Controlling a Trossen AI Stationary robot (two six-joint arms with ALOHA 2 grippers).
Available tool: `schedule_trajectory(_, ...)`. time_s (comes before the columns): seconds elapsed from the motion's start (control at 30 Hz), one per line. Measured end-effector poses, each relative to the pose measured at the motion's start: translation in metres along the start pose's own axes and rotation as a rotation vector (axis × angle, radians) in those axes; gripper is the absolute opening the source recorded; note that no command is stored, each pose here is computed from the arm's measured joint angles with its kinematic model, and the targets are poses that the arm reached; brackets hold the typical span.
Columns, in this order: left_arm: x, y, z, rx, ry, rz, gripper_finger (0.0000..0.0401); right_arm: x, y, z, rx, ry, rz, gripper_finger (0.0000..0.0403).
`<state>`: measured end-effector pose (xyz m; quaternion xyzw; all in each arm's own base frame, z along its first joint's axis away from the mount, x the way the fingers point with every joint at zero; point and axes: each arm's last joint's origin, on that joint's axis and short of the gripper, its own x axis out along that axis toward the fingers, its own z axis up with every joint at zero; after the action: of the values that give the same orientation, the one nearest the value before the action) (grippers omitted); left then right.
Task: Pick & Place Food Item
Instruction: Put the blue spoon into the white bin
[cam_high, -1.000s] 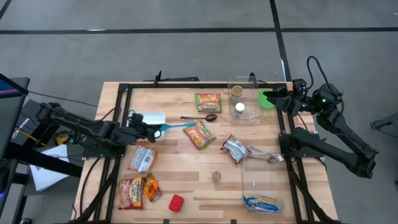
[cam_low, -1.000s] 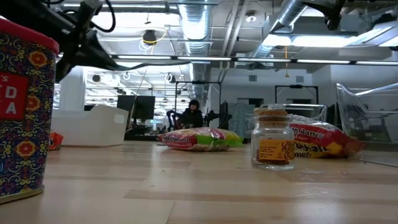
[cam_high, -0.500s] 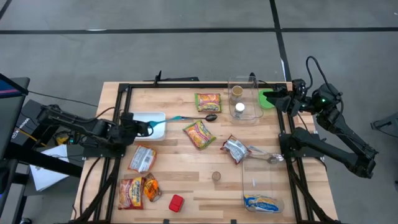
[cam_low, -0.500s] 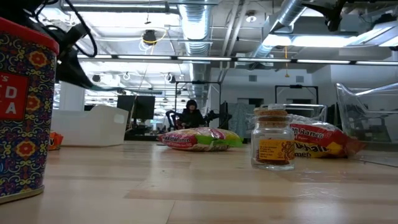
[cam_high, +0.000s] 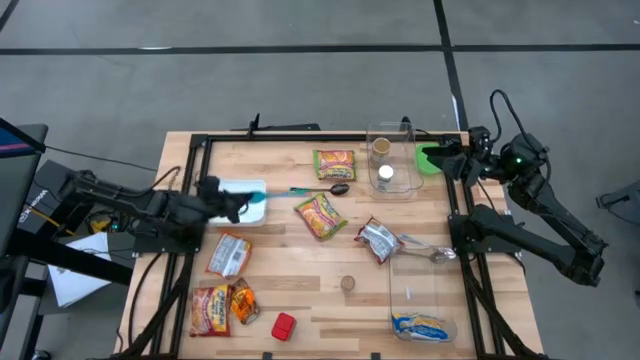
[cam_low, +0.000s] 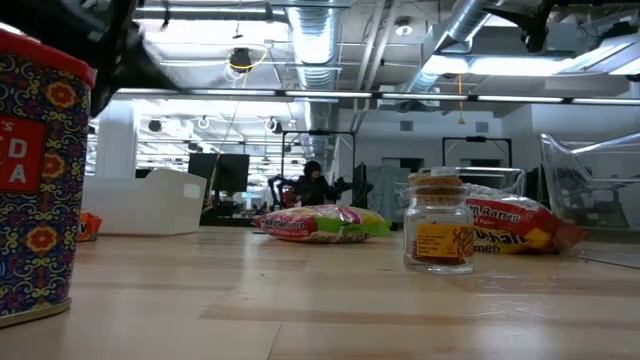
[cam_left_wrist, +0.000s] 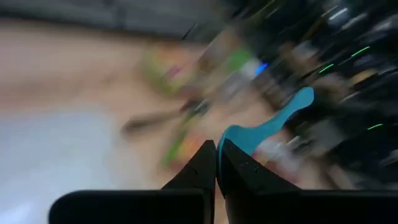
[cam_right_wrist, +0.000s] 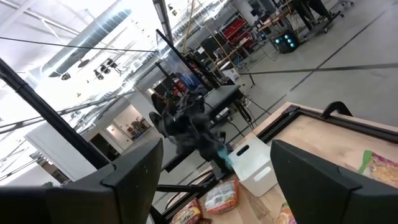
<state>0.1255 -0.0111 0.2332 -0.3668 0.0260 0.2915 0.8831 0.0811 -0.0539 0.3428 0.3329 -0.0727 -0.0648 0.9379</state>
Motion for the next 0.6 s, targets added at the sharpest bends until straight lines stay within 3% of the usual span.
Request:
schedule_trajectory(0.17,0.005,-0.031,0.043,0.055,-0.333,-0.275,0.0002,0.0,0.0,0.0,-0.015,-0.001,0.001,0.0291)
schedule_trajectory(0.3,0.011,-0.057,0.084,0.175,-0.555,-0.453,0.0001,0.0,0.0,0.0,-0.018,-0.001,0.001,0.0291)
schedule_trajectory(0.43,0.029,-0.097,0.13,0.37,-0.545,-0.604,0.0002,0.0,0.0,0.0,-0.02,-0.001,0.002,0.0291)
schedule_trajectory(0.6,0.064,-0.123,0.18,0.618,-0.347,-0.584,0.0001,0.0,0.0,0.0,-0.029,-0.001,0.002,0.0291)
